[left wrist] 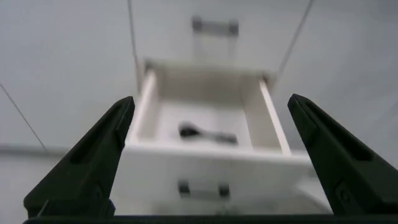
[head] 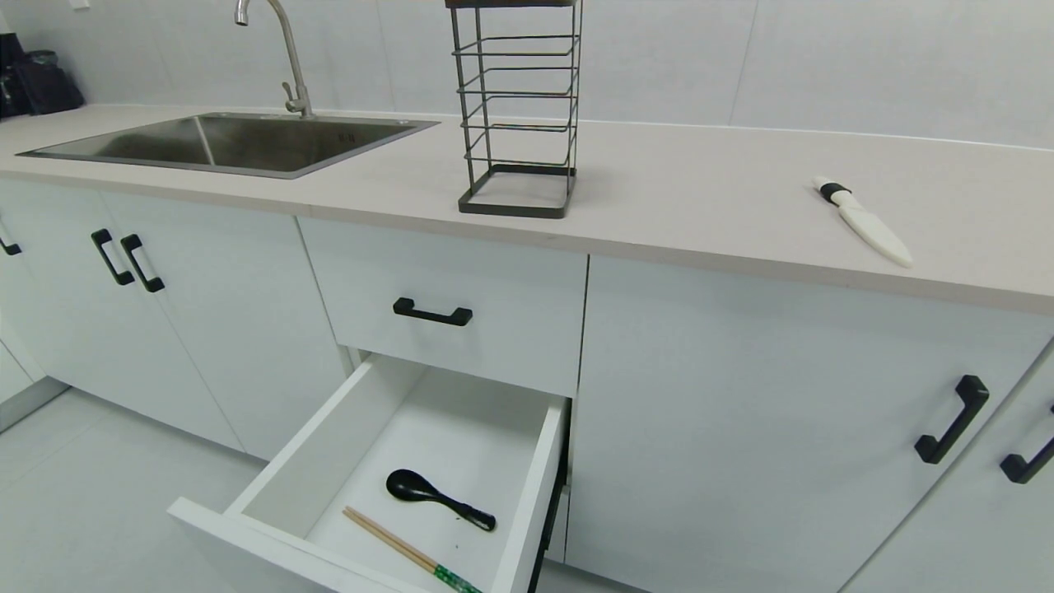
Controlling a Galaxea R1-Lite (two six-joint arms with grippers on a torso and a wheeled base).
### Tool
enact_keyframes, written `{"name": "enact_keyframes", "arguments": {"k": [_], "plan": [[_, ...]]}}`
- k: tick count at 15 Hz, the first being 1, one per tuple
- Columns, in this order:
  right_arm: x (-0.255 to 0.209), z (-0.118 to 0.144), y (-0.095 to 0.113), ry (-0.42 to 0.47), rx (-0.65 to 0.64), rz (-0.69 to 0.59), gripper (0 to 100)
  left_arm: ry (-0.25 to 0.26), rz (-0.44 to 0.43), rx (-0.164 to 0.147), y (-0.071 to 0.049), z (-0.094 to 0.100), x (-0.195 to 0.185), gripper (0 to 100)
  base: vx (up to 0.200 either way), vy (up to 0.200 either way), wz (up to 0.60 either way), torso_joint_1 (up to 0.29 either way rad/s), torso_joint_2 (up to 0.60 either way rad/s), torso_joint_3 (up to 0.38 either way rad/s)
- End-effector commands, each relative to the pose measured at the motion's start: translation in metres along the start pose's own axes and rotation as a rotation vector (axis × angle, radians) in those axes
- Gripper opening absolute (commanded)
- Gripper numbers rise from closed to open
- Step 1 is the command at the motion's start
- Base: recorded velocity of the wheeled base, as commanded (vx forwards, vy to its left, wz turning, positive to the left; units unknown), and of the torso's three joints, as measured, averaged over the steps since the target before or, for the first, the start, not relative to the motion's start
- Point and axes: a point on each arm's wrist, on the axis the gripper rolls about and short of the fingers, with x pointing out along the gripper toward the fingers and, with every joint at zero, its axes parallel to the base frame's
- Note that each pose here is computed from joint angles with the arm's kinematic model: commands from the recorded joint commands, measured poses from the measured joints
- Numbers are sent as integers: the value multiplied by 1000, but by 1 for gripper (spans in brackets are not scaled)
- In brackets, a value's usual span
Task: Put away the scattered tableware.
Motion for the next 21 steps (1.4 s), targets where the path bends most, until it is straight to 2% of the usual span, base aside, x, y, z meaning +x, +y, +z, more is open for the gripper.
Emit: {"name": "enact_keyframes", "arguments": {"k": [1, 2, 4, 5, 6, 9, 12, 14, 15, 16, 17, 19, 20, 21], "plan": [[0, 0, 0, 2, 0, 1, 100, 278, -81, -84, 5, -20, 21, 100, 0, 0, 0, 0, 0, 0], [0, 0, 0, 2, 0, 1, 100, 360, -127, -105, 6, -27, 25, 100, 0, 0, 0, 0, 0, 0], [0, 0, 0, 2, 0, 1, 100, 478, -149, -136, 7, -29, 42, 100, 0, 0, 0, 0, 0, 0], [0, 0, 0, 2, 0, 1, 100, 503, -146, -140, 8, -29, 48, 100, 0, 0, 0, 0, 0, 0], [0, 0, 0, 4, 0, 1, 100, 567, -142, -153, 10, -34, 58, 100, 0, 0, 0, 0, 0, 0], [0, 0, 0, 4, 0, 1, 100, 693, -181, -149, 10, -55, 69, 100, 0, 0, 0, 0, 0, 0], [0, 0, 0, 2, 0, 1, 100, 770, -169, -158, 12, -58, 88, 100, 0, 0, 0, 0, 0, 0], [0, 0, 0, 2, 0, 1, 100, 788, -166, -162, 12, -59, 99, 100, 0, 0, 0, 0, 0, 0], [0, 0, 0, 2, 0, 1, 100, 834, -171, -134, 14, -63, 116, 100, 0, 0, 0, 0, 0, 0], [0, 0, 0, 4, 0, 1, 100, 862, -170, -80, 15, -67, 122, 100, 0, 0, 0, 0, 0, 0], [0, 0, 0, 4, 0, 1, 100, 890, -154, -5, 17, -71, 126, 100, 0, 0, 0, 0, 0, 0], [0, 0, 0, 2, 0, 1, 100, 917, -140, 86, 18, -74, 130, 100, 0, 0, 0, 0, 0, 0], [0, 0, 0, 2, 0, 1, 100, 952, -131, 109, 19, -77, 134, 100, 0, 0, 0, 0, 0, 0], [0, 0, 0, 2, 0, 1, 100, 981, -121, 119, 20, -80, 140, 100, 0, 0, 0, 0, 0, 0]]}}
